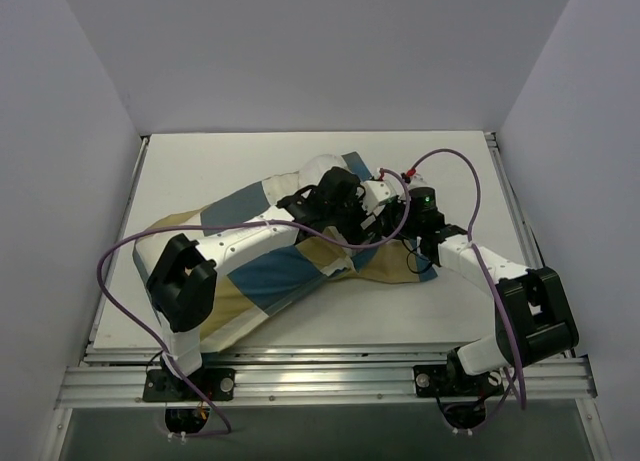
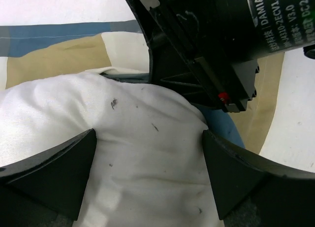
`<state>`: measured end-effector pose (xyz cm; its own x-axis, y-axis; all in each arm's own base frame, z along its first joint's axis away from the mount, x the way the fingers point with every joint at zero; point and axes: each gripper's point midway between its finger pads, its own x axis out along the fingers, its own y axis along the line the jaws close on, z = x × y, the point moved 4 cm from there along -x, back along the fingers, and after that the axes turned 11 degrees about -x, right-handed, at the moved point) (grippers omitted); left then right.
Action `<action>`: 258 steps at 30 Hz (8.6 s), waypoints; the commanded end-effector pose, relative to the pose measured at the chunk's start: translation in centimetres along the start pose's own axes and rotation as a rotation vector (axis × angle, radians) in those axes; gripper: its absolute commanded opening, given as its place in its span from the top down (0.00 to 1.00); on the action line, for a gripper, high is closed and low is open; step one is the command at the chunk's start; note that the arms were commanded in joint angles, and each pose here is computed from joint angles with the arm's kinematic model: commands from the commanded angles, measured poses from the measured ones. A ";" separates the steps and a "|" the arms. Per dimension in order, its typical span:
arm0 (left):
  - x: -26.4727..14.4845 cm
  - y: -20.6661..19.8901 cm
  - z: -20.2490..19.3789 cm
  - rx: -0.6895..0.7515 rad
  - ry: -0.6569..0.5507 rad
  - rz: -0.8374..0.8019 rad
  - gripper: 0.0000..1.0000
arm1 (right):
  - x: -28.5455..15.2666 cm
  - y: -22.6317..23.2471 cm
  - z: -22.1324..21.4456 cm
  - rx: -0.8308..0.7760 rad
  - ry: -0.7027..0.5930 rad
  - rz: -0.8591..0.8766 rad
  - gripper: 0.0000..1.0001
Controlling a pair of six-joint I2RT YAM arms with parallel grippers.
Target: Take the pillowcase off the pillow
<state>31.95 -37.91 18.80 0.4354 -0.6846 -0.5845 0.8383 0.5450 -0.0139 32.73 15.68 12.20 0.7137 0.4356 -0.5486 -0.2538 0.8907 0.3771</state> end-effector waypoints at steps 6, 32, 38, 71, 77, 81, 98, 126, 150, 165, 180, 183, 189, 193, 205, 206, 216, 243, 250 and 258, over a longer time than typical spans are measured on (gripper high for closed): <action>2.6 1.4 -3.6 -0.078 0.050 0.095 0.25 | -0.5 1.8 2.5 -0.035 -0.065 0.042 1.00; -10.2 16.9 1.2 -1.164 -0.697 0.547 0.98 | -3.4 -4.2 -8.2 0.154 0.050 -0.197 1.00; -11.0 17.4 2.8 -1.211 -0.770 0.485 0.98 | -3.8 -5.6 -8.7 0.197 0.070 -0.235 1.00; -19.7 4.4 -11.9 -1.112 -0.106 0.608 0.03 | -7.7 4.1 7.0 -0.145 -0.142 0.052 0.09; -16.8 7.0 -13.4 -1.145 -0.094 0.599 0.03 | -3.4 4.4 0.7 -0.182 0.050 0.072 0.17; -14.4 10.5 -11.6 -1.084 -0.130 0.599 0.03 | -2.8 6.6 -3.9 -0.173 0.151 0.137 0.59; -15.3 13.7 -0.4 -0.838 -0.410 0.418 0.03 | -2.9 11.5 -2.3 -0.296 0.071 0.032 0.99; -10.0 3.8 -14.1 -0.952 -0.278 0.304 0.20 | -3.7 13.0 2.3 -0.330 0.064 0.077 0.97; -7.7 3.6 -12.5 -0.863 -0.323 0.194 0.92 | -7.6 14.8 -0.9 -0.503 0.147 0.103 0.00; -8.8 3.3 -11.7 -0.864 -0.346 0.177 0.93 | -0.2 10.3 -8.1 -0.561 0.212 -0.194 0.08; -14.0 10.9 -9.8 -0.925 -0.459 0.592 0.97 | -9.5 11.0 1.9 -0.610 0.026 -0.289 1.00; -15.8 13.5 -10.3 -0.961 -0.488 0.718 0.97 | -13.5 12.2 4.7 -0.602 -0.023 -0.228 1.00; -18.1 16.4 -11.9 -1.006 -0.474 0.962 0.97 | -19.8 13.1 8.2 -0.566 -0.108 -0.151 1.00; -18.0 18.0 -14.0 -1.087 -0.468 1.117 0.96 | -22.7 14.3 9.2 -0.528 -0.159 -0.033 1.00; -12.9 16.9 -9.9 -1.163 -0.503 0.727 0.91 | -14.4 19.0 2.7 -0.521 -0.006 0.295 1.00; -13.1 16.4 -10.2 -1.168 -0.503 0.707 0.90 | -13.0 18.8 2.0 -0.519 0.022 0.270 1.00; -16.3 6.5 -13.5 -1.180 -0.473 0.483 0.15 | -9.0 21.8 3.6 -0.431 -0.003 0.255 1.00; -7.7 14.9 -5.9 -1.020 -0.206 0.439 0.17 | -7.8 6.1 6.7 -0.147 0.020 -0.081 0.12; -8.7 12.1 -17.0 -1.240 -0.127 0.535 0.20 | -4.1 2.7 8.6 -0.066 0.068 -0.034 0.00; -9.8 10.2 -19.8 -1.323 -0.160 0.540 0.20 | -2.1 7.1 5.8 -0.140 0.191 0.210 0.01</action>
<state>33.44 -17.43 14.03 0.8306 -0.3054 -0.4656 -0.1482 0.6848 -0.7136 34.37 17.58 18.17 0.5608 0.4815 -0.6735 -0.3317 0.8760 0.3501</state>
